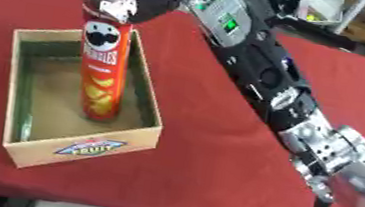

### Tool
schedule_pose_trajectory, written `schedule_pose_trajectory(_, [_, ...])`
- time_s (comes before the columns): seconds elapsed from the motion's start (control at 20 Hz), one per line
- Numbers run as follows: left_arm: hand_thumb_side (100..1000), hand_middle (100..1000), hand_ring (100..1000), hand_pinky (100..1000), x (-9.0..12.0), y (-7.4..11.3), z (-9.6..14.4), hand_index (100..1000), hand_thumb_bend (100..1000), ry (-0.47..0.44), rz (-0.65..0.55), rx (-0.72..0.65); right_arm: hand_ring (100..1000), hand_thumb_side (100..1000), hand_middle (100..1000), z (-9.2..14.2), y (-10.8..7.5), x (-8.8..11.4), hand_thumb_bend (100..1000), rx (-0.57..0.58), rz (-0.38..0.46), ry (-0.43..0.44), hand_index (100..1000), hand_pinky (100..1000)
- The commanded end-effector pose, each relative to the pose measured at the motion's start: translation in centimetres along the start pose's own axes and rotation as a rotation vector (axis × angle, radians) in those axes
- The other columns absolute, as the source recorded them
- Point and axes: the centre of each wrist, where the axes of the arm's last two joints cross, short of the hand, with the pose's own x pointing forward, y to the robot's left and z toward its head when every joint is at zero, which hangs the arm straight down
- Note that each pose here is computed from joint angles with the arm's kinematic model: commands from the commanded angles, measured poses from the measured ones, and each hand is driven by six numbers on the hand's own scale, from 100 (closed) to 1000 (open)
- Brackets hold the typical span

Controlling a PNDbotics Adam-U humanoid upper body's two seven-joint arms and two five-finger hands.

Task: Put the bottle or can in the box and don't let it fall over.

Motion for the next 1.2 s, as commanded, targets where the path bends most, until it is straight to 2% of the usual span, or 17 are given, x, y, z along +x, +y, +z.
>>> schedule_pose_trajectory(0.05, [580, 735, 862, 428, 0.6, -0.1, -0.4, 852, 100, -0.014, -0.02, -0.017, 948, 143, 862, -0.2, -1.7, 0.6, 100, 0.114, 0.114, -0.12, 848, 962])
schedule_pose_trajectory(0.15, [579, 735, 862, 428, 0.6, -0.1, -0.3, 852, 100, -0.013, -0.019, -0.016, 936, 100, 856, -0.2, -1.7, 0.7, 100, 0.092, 0.109, -0.125, 846, 946])
schedule_pose_trajectory(0.3, [579, 736, 862, 428, 0.6, -0.1, -0.2, 852, 100, -0.007, -0.019, -0.014, 918, 100, 845, -0.3, -2.4, 1.2, 100, 0.035, 0.085, -0.136, 844, 921])
schedule_pose_trajectory(0.55, [579, 736, 862, 427, 0.7, -0.1, 0.4, 852, 100, 0.006, -0.029, 0.004, 896, 100, 825, -0.5, -5.3, 3.8, 100, -0.113, -0.022, -0.145, 839, 878])
schedule_pose_trajectory(0.75, [577, 737, 862, 426, 0.8, 0.0, 1.1, 852, 100, 0.023, -0.046, 0.024, 887, 100, 819, 1.2, -8.0, 6.3, 100, -0.199, -0.105, -0.098, 839, 857])
schedule_pose_trajectory(0.9, [575, 737, 862, 426, 0.9, 0.1, 1.8, 852, 100, 0.031, -0.066, 0.04, 882, 100, 815, 3.5, -9.3, 7.6, 100, -0.247, -0.137, -0.021, 844, 842])
schedule_pose_trajectory(1.0, [575, 737, 862, 426, 1.1, 0.1, 2.3, 851, 100, 0.034, -0.081, 0.053, 878, 164, 811, 5.4, -9.7, 8.2, 100, -0.286, -0.151, 0.043, 847, 834])
schedule_pose_trajectory(1.1, [574, 738, 862, 426, 1.2, 0.2, 2.8, 851, 100, 0.039, -0.098, 0.069, 873, 306, 806, 7.3, -9.9, 8.8, 100, -0.327, -0.163, 0.109, 851, 821])
schedule_pose_trajectory(1.2, [574, 738, 862, 426, 1.3, 0.2, 3.3, 851, 100, 0.043, -0.112, 0.083, 871, 350, 807, 9.0, -9.9, 9.5, 100, -0.36, -0.168, 0.163, 850, 821])
